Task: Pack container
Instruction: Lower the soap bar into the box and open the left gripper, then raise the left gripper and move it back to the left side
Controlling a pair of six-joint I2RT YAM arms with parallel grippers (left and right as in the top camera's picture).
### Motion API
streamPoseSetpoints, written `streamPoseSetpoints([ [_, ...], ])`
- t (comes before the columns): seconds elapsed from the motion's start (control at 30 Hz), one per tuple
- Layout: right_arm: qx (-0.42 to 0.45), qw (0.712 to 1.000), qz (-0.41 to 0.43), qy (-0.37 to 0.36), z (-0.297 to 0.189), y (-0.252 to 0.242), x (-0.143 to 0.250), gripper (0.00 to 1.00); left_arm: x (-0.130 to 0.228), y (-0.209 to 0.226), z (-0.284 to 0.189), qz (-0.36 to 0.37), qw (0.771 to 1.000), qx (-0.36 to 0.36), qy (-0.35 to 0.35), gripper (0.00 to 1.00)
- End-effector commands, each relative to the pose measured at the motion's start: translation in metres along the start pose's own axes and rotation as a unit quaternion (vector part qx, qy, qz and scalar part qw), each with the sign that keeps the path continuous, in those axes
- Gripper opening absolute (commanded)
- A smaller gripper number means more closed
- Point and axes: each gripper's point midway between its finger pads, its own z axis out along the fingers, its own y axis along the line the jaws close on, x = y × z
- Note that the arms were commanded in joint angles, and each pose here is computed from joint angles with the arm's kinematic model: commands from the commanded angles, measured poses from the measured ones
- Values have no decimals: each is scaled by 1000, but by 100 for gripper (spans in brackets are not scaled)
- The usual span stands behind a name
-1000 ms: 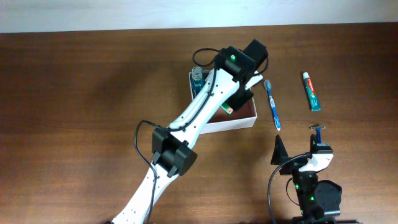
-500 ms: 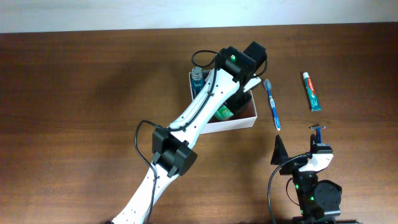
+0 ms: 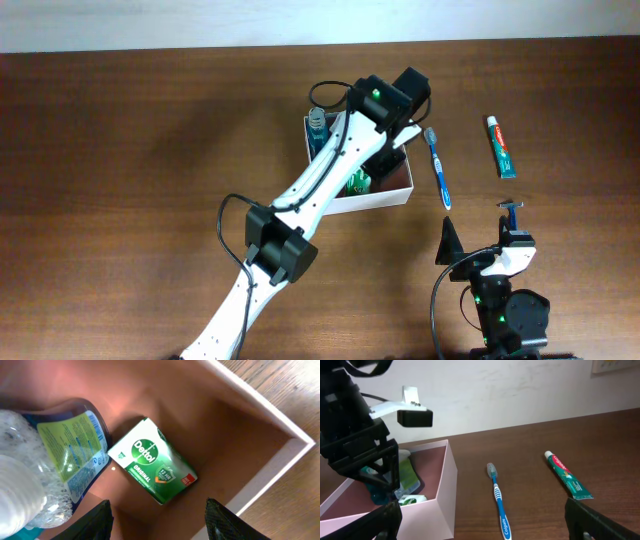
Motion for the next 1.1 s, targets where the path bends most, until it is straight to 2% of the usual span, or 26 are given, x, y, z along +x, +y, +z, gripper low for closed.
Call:
streamPoseSetpoints([
  [0.0, -4, 1000, -2, 2, 0, 2, 2, 98, -17, -13, -44, 16, 998, -7, -68, 60],
  [0.27, -4, 1000, -2, 2, 0, 2, 2, 98, -27, -35, -152, 35, 977, -17, -208, 61],
  [0.33, -4, 1000, -2, 2, 0, 2, 2, 98, -22, -29, -176, 15, 973, -27, -231, 62],
  [0.37, -4, 1000, -2, 2, 0, 2, 2, 98, -20, -22, -185, -4, 971, -36, -238, 66],
  [0.47, -4, 1000, -2, 2, 0, 2, 2, 98, -9, 5, -210, -63, 961, -62, -261, 99],
  [0.77, -4, 1000, -2, 2, 0, 2, 2, 98, 47, 134, -256, -269, 909, -113, -296, 99],
  [0.93, -4, 1000, -2, 2, 0, 2, 2, 98, 82, 197, -254, -336, 888, -132, -283, 99],
  [1.07, -4, 1000, -2, 2, 0, 2, 2, 98, 109, 234, -239, -390, 876, -120, -259, 99],
])
